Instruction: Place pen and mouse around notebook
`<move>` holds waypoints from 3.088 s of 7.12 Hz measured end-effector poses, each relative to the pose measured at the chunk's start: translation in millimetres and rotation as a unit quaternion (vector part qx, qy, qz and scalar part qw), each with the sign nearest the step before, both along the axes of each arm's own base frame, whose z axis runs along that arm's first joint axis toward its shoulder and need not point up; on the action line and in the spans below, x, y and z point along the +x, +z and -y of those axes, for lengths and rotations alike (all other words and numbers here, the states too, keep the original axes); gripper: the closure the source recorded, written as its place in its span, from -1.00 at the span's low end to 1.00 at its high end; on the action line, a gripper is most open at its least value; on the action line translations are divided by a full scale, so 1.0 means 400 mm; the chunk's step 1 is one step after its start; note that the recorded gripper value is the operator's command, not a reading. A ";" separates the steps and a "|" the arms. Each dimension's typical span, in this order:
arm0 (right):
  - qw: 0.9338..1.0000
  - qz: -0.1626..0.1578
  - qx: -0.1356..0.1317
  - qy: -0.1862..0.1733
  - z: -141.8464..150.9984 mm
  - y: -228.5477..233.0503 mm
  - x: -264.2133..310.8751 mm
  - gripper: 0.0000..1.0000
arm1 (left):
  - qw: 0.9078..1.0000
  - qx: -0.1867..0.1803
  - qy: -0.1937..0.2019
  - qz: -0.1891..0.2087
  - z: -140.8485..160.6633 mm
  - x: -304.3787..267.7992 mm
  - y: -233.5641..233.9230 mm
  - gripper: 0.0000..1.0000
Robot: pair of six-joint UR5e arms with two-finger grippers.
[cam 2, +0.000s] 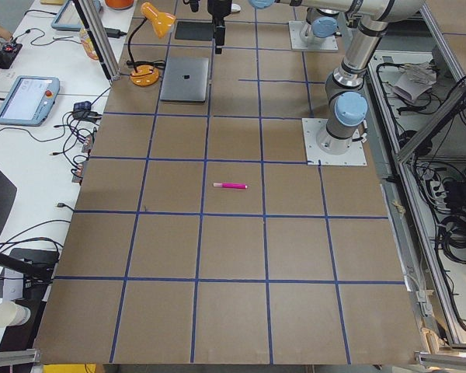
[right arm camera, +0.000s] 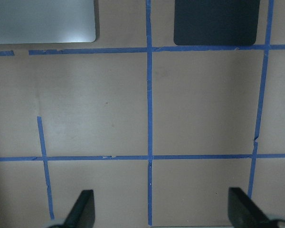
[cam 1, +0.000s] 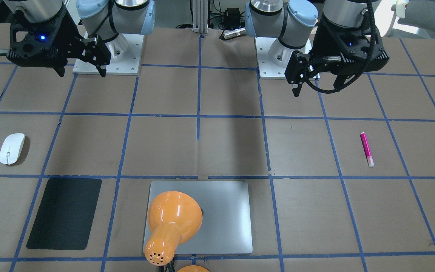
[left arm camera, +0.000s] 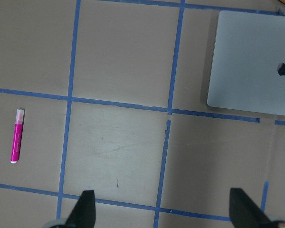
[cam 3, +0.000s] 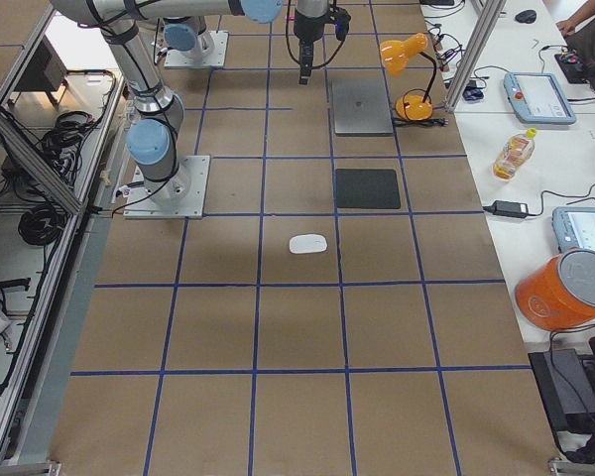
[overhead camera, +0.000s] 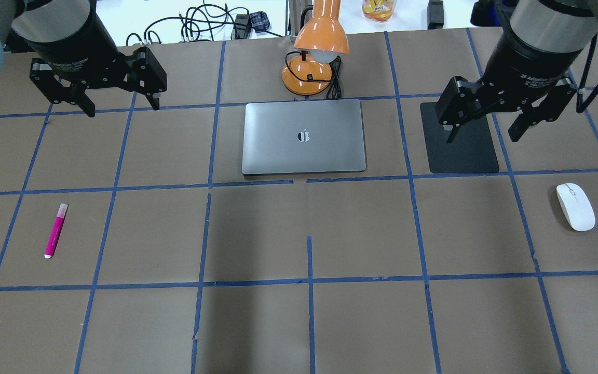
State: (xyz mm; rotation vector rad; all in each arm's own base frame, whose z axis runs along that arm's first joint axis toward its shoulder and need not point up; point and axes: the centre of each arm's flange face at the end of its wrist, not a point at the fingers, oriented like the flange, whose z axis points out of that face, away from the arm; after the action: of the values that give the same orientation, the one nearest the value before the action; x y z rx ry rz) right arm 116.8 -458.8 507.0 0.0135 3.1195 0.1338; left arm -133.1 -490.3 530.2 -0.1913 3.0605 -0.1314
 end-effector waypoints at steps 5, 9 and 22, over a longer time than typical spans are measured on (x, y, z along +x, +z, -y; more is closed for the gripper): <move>1.000 -0.006 0.005 -0.021 0.026 -0.021 -0.054 -1.00 | 1.000 0.011 0.028 0.008 -0.005 0.115 -0.027 -1.00; 0.999 -0.019 -0.001 -0.039 0.150 -0.281 -0.466 -1.00 | 0.999 0.013 -0.040 0.019 -0.001 0.528 -0.435 -1.00; 0.998 -0.010 -0.011 0.058 0.098 -0.828 -0.859 -0.88 | 0.997 0.013 -0.048 -0.064 -0.081 0.898 -0.891 1.00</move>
State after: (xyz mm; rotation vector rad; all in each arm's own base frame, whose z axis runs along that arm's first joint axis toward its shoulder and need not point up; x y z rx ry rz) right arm -226.9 -498.2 175.9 -0.1681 3.1407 0.1003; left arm 226.3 -457.8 174.0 -0.0531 3.1971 -0.0872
